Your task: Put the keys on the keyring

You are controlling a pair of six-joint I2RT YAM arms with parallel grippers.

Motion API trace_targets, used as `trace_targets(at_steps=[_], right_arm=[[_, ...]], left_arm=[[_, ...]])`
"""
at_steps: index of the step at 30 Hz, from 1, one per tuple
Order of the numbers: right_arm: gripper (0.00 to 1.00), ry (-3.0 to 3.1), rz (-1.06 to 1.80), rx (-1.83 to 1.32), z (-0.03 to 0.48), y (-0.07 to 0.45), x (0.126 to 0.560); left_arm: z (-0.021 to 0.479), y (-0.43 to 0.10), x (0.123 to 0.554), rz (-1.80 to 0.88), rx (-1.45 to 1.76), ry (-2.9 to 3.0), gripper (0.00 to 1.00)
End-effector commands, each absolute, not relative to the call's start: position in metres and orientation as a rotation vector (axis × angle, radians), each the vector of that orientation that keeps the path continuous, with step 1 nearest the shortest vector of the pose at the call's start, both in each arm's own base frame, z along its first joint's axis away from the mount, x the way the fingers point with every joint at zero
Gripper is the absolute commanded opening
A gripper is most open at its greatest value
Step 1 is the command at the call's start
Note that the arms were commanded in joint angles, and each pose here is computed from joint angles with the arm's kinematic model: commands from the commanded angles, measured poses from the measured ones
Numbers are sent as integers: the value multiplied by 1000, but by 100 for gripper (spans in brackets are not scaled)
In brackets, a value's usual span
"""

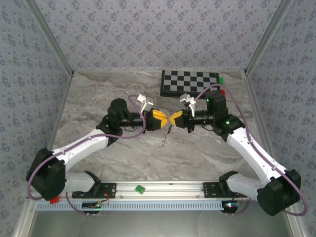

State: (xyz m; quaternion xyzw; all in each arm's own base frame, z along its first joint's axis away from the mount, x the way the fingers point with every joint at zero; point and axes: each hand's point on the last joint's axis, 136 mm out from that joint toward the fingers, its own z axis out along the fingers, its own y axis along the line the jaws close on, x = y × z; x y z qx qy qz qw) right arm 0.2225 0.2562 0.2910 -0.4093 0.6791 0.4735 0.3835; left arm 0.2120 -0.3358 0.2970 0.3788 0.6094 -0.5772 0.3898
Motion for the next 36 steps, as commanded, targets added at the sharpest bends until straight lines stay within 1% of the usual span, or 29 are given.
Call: trace_targets(at_steps=[1,4,9,12,13,16,18,19,22,25,30,36], right_arm=[[0,1667,1219,-1085,308,259,216],[0,1662,1215,-1085,309,259,216],[0,1661,1222,-1087,310,259,215],[0,1663,1224,-1089,309,259,215],[0,1663,1224,-1089,309,259,214],[0,1662,1226,-1094,309,260,213],[0,1666,1223,-1092,308,259,213],[0,1671,1217,-1088,307,259,214],[17,1678,1178,-1054,307,257,218],[29,1660,1119,-990,310,251,223],[32,1616,1053,-821,314,237,231],[33,1568,1131,-665,310,232,234]], left_arm=[[310,-339,210,-1480,1010,1500,31],[307,-340,210,-1481,1016,1512,30],[306,-341,210,-1488,1027,1512,23],[306,-341,209,-1487,1035,1508,20],[306,-341,208,-1487,1036,1508,15],[306,-341,209,-1483,1032,1506,3],[307,-341,209,-1475,1023,1500,0],[309,-340,210,-1468,1017,1495,0],[312,-339,212,-1451,997,1486,0],[319,-337,213,-1438,968,1451,0],[334,-336,212,-1434,910,1367,0],[345,-335,216,-1410,828,1306,0]])
